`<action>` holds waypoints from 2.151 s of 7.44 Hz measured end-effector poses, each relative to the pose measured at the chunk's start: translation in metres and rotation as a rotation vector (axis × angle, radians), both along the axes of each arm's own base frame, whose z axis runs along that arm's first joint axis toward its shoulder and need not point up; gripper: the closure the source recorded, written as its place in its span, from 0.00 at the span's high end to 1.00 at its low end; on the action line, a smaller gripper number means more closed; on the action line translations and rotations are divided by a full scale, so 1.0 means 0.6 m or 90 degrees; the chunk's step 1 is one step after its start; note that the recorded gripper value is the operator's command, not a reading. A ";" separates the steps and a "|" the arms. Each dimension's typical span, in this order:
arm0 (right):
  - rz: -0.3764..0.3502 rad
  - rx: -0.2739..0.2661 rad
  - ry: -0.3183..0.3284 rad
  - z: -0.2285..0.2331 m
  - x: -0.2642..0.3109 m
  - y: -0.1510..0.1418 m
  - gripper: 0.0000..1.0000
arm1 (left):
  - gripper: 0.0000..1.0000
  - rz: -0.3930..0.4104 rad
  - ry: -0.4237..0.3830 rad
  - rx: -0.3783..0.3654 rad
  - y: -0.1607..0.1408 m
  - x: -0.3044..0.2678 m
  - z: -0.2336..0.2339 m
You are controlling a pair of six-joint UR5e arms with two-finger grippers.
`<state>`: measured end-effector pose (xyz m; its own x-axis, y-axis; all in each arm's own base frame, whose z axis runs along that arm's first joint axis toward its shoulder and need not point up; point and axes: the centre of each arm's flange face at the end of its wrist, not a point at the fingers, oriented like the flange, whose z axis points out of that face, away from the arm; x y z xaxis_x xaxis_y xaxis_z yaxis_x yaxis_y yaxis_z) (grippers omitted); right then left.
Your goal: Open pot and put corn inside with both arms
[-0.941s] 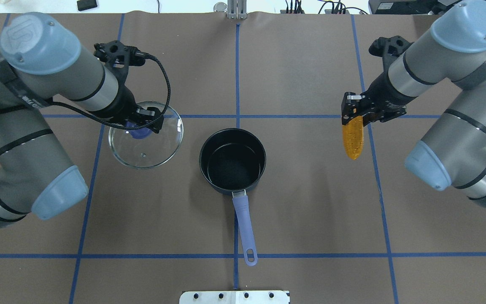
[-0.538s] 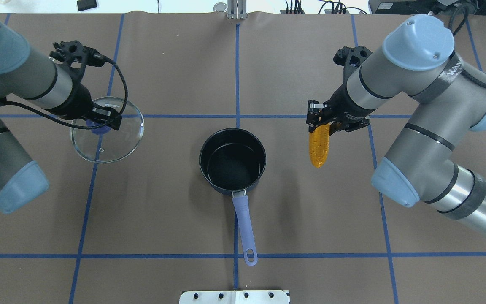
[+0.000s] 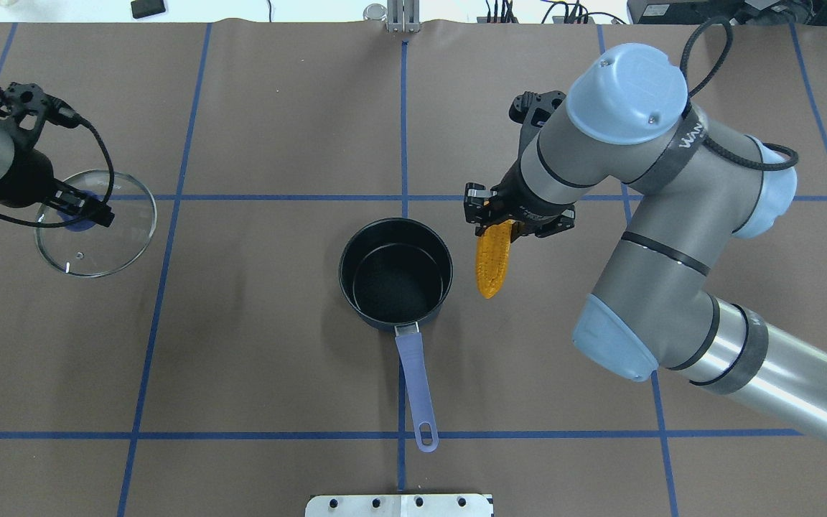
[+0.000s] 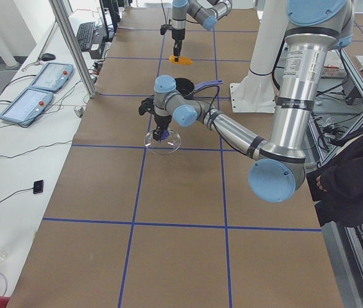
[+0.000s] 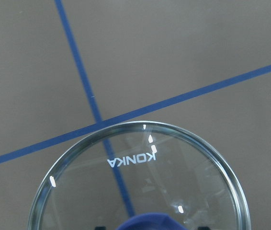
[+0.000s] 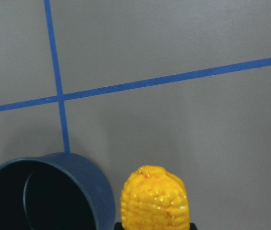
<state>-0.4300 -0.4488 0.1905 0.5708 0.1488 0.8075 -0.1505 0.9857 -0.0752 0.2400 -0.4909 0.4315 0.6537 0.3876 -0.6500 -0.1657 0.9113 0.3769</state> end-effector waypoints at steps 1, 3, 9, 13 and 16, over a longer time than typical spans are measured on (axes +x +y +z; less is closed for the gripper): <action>0.004 0.002 0.002 -0.018 -0.023 0.012 0.37 | 0.49 0.008 0.001 0.008 -0.003 -0.024 0.059; 0.009 0.005 0.007 -0.047 -0.071 0.025 0.37 | 0.50 0.020 0.013 0.018 0.013 -0.061 0.171; 0.002 0.007 0.040 -0.055 -0.171 0.035 0.37 | 0.53 0.020 0.007 0.005 0.049 -0.090 0.258; -0.002 0.012 0.060 -0.044 -0.203 0.038 0.37 | 0.53 0.019 0.008 0.002 0.050 -0.087 0.257; 0.001 0.016 0.060 -0.063 -0.218 0.032 0.77 | 0.55 0.020 0.009 0.002 0.050 -0.086 0.257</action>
<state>-0.5606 -0.4298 0.1529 0.6443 0.1297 0.7537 -0.1567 0.9870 -0.0359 0.1881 -0.4609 0.5858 0.6326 0.4090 -0.6577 -0.1884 0.9049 0.3815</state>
